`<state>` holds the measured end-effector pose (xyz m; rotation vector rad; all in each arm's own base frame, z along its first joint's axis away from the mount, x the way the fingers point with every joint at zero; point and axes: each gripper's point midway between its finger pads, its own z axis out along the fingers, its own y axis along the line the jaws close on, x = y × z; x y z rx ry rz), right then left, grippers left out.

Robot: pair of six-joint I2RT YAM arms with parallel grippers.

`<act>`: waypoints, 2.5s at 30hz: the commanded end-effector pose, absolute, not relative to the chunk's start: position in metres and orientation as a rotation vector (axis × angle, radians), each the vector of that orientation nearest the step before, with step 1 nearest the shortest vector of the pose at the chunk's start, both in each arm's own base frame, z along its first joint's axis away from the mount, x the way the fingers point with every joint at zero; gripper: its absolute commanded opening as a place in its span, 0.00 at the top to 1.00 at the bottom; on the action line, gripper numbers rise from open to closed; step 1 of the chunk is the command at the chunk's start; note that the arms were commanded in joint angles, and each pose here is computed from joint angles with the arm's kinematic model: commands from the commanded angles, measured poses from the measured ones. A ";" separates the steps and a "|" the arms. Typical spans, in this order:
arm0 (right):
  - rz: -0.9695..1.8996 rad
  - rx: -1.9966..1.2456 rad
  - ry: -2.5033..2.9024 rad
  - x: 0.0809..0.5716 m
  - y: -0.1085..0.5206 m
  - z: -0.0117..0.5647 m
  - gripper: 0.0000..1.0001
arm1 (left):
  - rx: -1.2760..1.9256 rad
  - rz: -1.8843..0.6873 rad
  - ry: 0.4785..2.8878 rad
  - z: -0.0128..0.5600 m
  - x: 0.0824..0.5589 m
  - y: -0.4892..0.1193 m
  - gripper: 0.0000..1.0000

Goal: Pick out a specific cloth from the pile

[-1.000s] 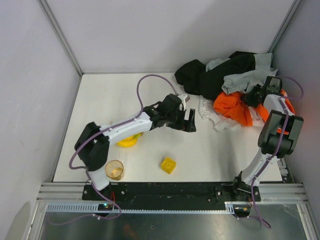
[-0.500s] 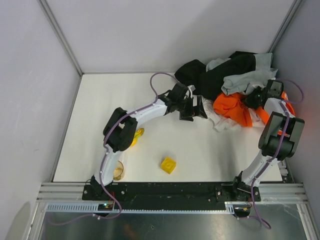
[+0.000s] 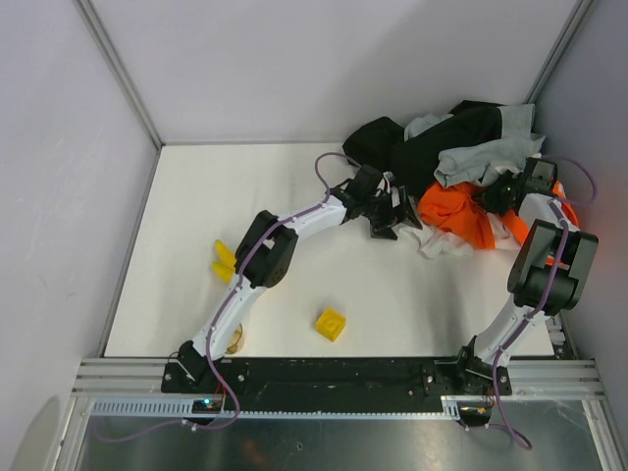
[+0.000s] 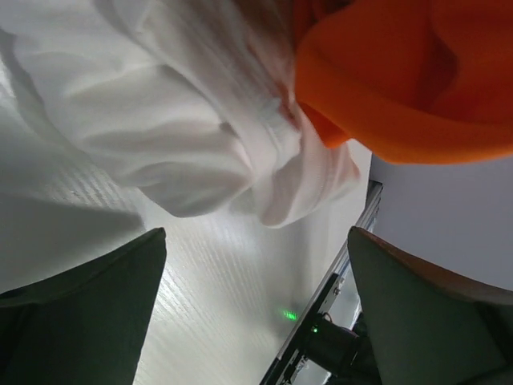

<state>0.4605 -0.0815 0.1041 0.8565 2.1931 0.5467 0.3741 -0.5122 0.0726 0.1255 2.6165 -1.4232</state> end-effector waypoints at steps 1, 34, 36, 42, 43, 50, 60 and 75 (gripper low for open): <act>0.570 0.941 2.348 0.429 -0.066 0.063 1.00 | 0.089 -1.437 2.606 0.076 0.379 -0.516 0.00; 0.590 0.953 2.381 0.424 -0.061 0.048 1.00 | 0.084 -1.395 2.544 0.037 0.388 -0.568 0.82; 0.592 0.953 2.382 0.423 -0.060 0.048 1.00 | 0.108 -1.396 2.521 0.046 0.389 -0.568 0.86; 0.593 0.953 2.384 0.421 -0.060 0.049 1.00 | 0.167 -1.395 2.449 0.076 0.394 -0.563 0.94; 0.593 0.952 2.384 0.421 -0.059 0.049 1.00 | 0.178 -1.395 2.436 0.082 0.394 -0.563 0.95; 0.580 0.953 2.382 0.417 -0.060 0.056 1.00 | 0.235 -1.342 2.348 0.130 0.395 -0.545 0.99; 0.545 0.953 2.368 0.405 -0.064 0.075 1.00 | 0.302 -1.293 2.151 0.235 0.389 -0.505 0.99; 0.543 0.979 2.333 0.376 -0.067 0.086 0.94 | 0.272 -1.313 1.837 0.403 0.351 -0.419 0.99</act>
